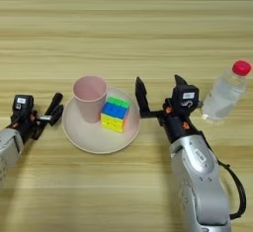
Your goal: Move the objects on the table
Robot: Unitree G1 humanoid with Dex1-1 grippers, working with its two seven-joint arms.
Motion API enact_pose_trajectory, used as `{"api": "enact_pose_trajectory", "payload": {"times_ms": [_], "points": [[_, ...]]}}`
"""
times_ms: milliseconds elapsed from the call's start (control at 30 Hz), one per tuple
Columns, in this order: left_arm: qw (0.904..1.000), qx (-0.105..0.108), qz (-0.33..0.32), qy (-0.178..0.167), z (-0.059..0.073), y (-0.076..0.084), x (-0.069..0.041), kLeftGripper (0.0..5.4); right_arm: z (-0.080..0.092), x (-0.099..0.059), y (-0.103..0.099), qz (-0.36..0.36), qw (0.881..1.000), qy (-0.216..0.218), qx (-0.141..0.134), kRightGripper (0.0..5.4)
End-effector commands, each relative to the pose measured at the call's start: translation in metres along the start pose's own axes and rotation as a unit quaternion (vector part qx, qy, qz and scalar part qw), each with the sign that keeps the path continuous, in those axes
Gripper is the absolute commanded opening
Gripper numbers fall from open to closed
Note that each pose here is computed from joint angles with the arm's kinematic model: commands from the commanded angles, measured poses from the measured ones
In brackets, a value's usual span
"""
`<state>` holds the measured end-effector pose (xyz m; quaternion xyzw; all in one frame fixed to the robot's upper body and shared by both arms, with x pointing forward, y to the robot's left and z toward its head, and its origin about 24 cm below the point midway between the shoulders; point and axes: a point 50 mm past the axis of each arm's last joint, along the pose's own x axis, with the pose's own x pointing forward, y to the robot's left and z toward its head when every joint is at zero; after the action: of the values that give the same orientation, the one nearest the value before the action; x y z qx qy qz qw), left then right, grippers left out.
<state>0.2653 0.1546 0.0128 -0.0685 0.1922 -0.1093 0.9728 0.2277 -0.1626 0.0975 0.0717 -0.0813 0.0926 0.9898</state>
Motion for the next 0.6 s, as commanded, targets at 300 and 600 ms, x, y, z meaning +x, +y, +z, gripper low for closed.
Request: {"api": "enact_pose_trajectory", "payload": {"times_ms": [300, 600], "points": [[0.9999, -0.006, -0.006, -0.013, 0.011, -0.001, -0.008, 5.38, -0.001, 0.001, -0.002, -0.001, 1.000, 0.000, -0.003, 5.40], [0.9986, -0.015, -0.017, -0.048, 0.024, -0.002, -0.009, 5.38, -0.003, 0.002, -0.002, 0.000, 1.000, 0.002, -0.003, 5.40]]}}
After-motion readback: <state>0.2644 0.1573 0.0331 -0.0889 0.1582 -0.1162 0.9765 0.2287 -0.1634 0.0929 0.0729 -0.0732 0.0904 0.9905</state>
